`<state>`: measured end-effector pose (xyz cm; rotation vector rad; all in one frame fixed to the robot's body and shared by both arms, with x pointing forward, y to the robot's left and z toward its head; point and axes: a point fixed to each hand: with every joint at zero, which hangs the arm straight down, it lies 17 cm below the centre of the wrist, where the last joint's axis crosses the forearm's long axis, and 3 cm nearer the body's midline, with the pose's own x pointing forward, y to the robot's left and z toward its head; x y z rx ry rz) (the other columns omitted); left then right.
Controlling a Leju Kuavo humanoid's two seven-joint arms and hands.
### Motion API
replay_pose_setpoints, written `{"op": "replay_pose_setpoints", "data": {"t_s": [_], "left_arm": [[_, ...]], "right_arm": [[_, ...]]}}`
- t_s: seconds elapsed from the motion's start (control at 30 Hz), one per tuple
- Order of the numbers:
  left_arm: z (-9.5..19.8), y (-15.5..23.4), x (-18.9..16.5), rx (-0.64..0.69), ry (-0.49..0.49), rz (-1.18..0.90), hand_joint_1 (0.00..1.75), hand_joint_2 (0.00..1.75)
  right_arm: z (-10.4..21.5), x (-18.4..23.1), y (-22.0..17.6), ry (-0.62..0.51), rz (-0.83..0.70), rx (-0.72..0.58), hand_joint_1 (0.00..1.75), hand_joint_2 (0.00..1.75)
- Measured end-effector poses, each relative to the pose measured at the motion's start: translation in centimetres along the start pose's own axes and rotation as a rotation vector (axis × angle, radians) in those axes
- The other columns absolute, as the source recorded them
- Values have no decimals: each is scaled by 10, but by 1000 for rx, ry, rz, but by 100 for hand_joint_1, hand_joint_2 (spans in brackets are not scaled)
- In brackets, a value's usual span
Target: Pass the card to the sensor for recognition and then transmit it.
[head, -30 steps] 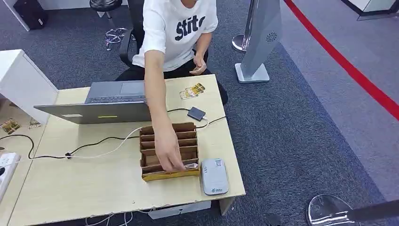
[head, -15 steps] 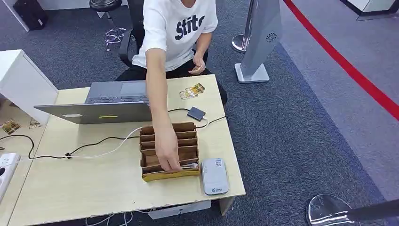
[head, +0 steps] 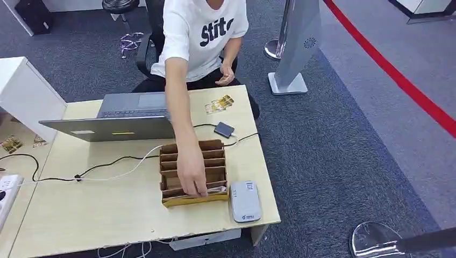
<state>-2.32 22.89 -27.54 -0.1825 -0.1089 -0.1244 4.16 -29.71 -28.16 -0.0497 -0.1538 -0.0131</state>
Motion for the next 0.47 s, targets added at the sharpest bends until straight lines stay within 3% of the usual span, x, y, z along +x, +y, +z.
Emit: {"op": "replay_pose_setpoints", "data": {"t_s": [0.2, 0.23, 0.27, 0.3, 0.33, 0.4, 0.43, 0.47], "left_arm": [[-1, 12, 7, 68, -20, 17, 0, 175], [-2, 14, 8, 80, -24, 19, 175, 175], [-2, 17, 10, 92, -29, 22, 175, 175], [-2, 21, 13, 108, -37, 27, 175, 175], [-2, 24, 18, 124, -48, 27, 175, 175], [-2, 30, 28, 150, -64, 28, 175, 175], [-2, 33, 32, 164, -71, 27, 175, 175], [-2, 35, 35, 172, -76, 29, 175, 175]], "right_arm": [[2, -4, 8, -25, -9, 9, 0, 0], [2, -4, 10, -31, -11, 12, 0, 0], [3, -4, 12, -35, -14, 15, 124, 0], [3, -4, 14, -41, -16, 18, 124, 0], [4, -4, 15, -45, -19, 21, 175, 0], [4, -3, 18, -54, -26, 24, 175, 0], [4, -2, 18, -60, -31, 24, 175, 175], [5, -2, 20, -62, -33, 26, 175, 175]]}}
